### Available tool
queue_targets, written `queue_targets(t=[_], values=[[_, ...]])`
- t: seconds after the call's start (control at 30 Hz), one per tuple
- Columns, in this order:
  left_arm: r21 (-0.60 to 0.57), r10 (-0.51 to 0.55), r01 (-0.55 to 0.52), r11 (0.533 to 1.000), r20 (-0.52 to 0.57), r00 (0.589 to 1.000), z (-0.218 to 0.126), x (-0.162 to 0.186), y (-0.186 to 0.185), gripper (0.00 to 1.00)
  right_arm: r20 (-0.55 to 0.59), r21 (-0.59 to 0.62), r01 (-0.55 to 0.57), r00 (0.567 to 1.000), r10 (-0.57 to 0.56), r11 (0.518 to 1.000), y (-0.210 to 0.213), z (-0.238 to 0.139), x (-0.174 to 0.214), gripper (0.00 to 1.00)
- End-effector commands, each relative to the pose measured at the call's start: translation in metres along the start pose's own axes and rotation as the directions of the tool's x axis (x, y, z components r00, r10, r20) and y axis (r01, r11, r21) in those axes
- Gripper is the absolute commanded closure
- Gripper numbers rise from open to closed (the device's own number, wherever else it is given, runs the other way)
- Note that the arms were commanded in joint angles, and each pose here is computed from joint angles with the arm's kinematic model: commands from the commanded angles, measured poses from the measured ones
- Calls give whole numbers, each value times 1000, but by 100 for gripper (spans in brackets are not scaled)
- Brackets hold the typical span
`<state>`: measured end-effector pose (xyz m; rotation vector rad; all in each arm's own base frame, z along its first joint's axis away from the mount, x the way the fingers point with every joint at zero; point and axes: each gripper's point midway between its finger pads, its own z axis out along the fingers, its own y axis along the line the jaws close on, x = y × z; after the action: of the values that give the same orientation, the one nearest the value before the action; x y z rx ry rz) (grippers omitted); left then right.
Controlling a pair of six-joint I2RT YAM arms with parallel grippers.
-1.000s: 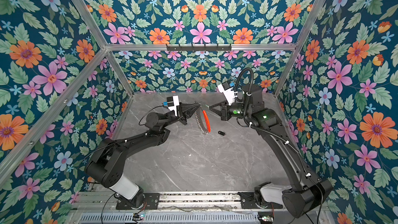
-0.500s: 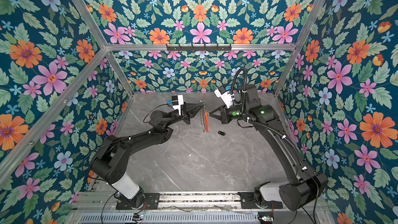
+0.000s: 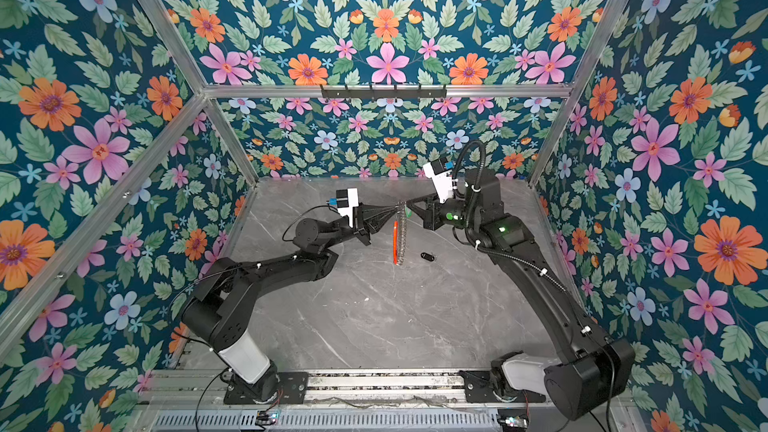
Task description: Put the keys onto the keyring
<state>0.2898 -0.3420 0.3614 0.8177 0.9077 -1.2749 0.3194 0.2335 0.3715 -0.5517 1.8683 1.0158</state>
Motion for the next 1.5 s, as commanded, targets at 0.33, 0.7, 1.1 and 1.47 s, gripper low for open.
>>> queue_targets(t=[0.33,0.7,1.1,1.47], values=[[3,80,-80,997,51,996,0,-23,-5,100,-6,-80,7,1000,-7,997,19,-7,2,100],[3,76,-77,997,55,996,1,-22,-3,100,-14,-179,-37,999,35,983,32,-3,-4,100],[15,85,-86,996,61,995,2,-24,-6,100,-39,-184,-73,997,67,980,30,3,-5,100],[26,100,-102,994,67,993,3,-26,-7,100,-75,-142,-125,990,116,982,20,10,0,100]])
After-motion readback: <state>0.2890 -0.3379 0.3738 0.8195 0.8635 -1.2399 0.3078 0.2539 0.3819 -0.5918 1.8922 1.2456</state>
